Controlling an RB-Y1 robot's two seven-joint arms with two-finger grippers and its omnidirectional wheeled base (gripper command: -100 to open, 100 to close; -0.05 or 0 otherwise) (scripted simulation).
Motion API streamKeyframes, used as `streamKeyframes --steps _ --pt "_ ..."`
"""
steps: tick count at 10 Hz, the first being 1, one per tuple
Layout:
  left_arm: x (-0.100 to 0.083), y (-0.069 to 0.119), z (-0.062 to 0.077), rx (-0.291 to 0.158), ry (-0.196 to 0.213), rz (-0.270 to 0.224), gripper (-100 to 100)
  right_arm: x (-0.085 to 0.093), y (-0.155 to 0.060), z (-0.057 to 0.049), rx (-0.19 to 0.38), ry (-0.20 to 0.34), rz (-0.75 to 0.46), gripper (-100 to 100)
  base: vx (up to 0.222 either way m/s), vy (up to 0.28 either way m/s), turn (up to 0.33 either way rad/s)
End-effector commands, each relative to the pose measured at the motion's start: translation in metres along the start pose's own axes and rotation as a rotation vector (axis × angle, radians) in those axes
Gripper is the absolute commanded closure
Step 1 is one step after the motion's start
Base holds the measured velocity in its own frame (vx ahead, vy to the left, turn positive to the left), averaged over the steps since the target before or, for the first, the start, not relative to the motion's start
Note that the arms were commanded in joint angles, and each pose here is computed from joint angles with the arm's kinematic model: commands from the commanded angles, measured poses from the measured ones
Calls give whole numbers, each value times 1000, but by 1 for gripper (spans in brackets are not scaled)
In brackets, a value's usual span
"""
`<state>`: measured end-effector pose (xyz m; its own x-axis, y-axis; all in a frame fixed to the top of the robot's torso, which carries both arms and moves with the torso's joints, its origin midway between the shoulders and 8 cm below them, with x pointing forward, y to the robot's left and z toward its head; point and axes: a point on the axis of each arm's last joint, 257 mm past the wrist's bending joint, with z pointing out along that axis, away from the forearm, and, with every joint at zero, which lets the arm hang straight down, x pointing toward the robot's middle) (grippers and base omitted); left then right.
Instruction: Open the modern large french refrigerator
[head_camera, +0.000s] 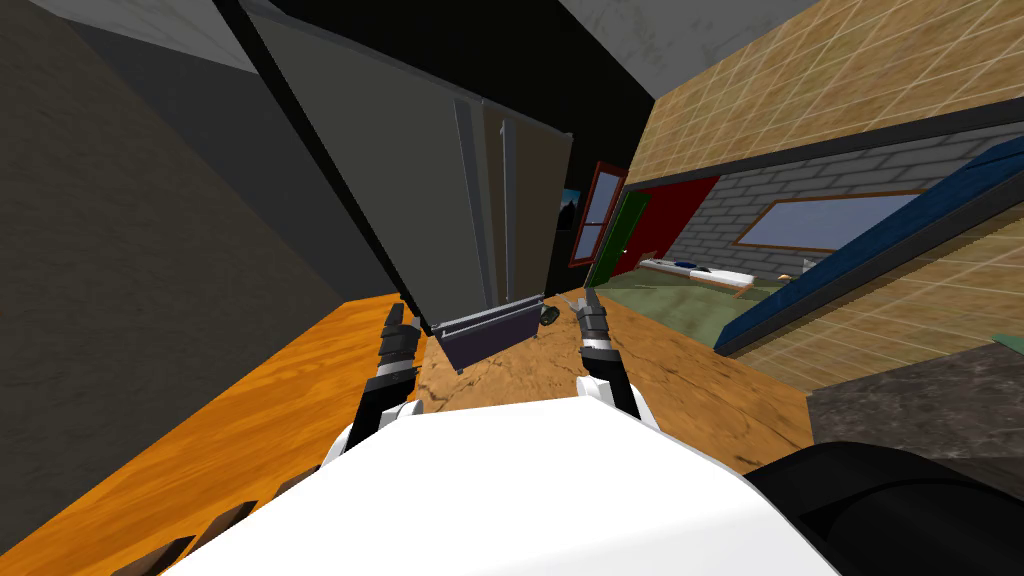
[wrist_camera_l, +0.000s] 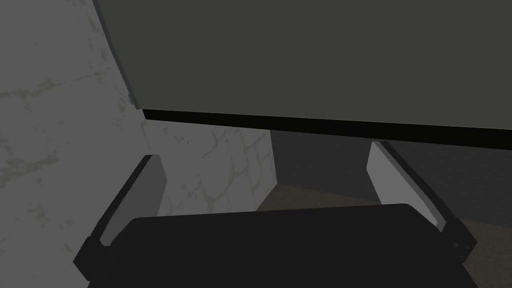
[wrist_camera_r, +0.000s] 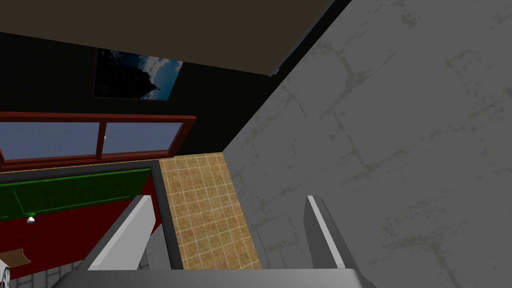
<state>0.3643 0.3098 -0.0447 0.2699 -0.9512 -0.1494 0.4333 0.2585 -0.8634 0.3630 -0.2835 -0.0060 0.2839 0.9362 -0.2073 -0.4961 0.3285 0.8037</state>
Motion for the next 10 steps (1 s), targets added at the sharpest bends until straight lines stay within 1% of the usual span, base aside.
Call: streamKeyframes --steps 1,9,10 --pt "0 0 0 0 0 0 0 0 0 0 0 0 0 0 0 0 0" --pt "0 0 0 0 0 0 0 0 0 0 0 0 0 0 0 0 0" --pt "3 3 1 -1 30 23 -100 0 0 0 0 0 0 0 13 -13 -1"
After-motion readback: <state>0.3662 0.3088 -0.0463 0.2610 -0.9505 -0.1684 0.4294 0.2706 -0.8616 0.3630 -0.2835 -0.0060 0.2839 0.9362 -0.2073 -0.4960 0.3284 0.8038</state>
